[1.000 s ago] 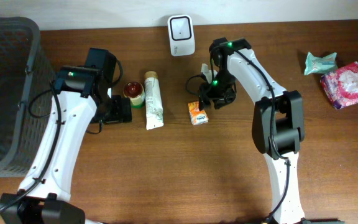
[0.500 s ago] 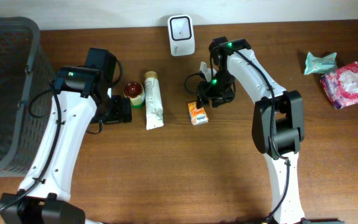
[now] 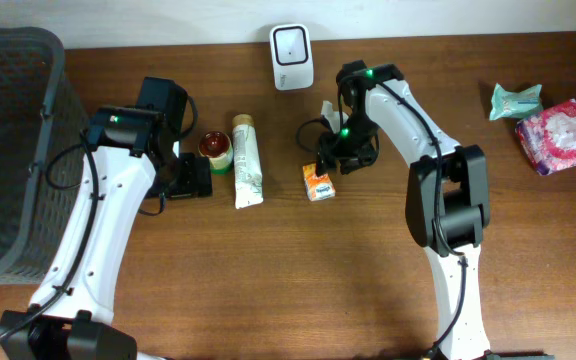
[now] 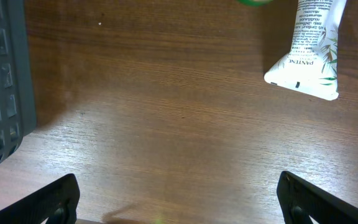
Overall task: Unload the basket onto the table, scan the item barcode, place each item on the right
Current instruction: 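Lower the right gripper onto the tissue pack and close, then lift the tissue pack and swing it toward the scanner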
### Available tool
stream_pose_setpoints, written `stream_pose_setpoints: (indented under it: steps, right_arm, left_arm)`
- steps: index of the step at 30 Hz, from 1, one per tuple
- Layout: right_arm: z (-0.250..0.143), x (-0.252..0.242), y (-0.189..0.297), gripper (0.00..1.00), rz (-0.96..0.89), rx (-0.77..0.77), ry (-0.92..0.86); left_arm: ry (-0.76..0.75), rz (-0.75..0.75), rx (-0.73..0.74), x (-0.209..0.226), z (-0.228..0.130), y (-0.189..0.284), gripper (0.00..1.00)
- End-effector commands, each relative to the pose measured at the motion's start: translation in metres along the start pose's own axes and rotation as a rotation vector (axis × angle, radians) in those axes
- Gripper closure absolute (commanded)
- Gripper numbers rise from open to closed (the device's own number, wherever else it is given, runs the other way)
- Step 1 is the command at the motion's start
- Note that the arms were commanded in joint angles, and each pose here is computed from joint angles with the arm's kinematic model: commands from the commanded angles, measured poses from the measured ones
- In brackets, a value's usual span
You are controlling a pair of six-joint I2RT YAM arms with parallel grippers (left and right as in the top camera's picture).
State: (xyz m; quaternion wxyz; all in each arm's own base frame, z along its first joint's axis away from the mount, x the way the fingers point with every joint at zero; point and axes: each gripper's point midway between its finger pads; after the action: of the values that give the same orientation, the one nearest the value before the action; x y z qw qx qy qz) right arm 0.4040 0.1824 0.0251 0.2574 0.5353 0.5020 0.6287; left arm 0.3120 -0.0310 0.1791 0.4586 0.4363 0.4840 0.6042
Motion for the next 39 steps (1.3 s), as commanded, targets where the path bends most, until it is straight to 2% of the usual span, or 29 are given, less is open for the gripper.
stream_pose_setpoints:
  steps: [1, 2, 4, 6, 9, 18, 28, 36, 39]
  right_arm:
    - [-0.007, 0.009, -0.012, 0.43, 0.071, -0.003, 0.007]
    - [-0.008, 0.008, -0.017, 0.46, 0.077, 0.000, 0.005]
    - [-0.012, 0.003, -0.030, 0.69, 0.083, 0.005, -0.024]
    - [-0.013, 0.002, -0.032, 0.86, 0.083, 0.007, -0.025]
    - [-0.009, 0.007, -0.029, 0.95, 0.108, -0.008, -0.020]
    - [0.032, 0.046, 0.028, 0.96, 0.329, -0.186, 0.092]
    - [0.045, 0.075, 0.121, 0.96, 0.796, -0.484, 0.355]
    - [0.046, 0.048, 0.153, 0.96, 0.876, -0.583, 0.319]
    - [0.045, 0.046, 0.163, 0.96, 0.902, -0.639, 0.371]
  left_arm:
    - [0.014, 0.004, -0.012, 0.003, -0.001, 0.003, 0.01]
    - [0.014, 0.004, -0.012, 0.003, -0.001, 0.003, 0.01]
    - [0.014, 0.003, -0.012, 0.003, -0.001, 0.003, 0.01]
    - [0.014, 0.004, -0.012, 0.003, -0.001, 0.003, 0.01]
    - [0.014, 0.004, -0.012, 0.003, -0.001, 0.003, 0.01]
    - [0.014, 0.004, -0.012, 0.003, -0.001, 0.003, 0.01]
    - [0.014, 0.004, -0.012, 0.003, -0.001, 0.003, 0.01]
    - [0.014, 0.004, -0.012, 0.003, -0.001, 0.003, 0.01]
    - [0.014, 0.004, -0.012, 0.003, -0.001, 0.003, 0.01]
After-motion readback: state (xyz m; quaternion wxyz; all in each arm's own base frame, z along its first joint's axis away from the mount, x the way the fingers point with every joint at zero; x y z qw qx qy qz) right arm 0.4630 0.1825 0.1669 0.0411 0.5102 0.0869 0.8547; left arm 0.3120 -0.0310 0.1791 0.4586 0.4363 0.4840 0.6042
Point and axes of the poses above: each gripper's point midway between its finger pads, its own y axis back along the fingers, its own x axis along the line the jaws close on, z = x × y, and after that the axes turned 4 degrees about y, right-handed
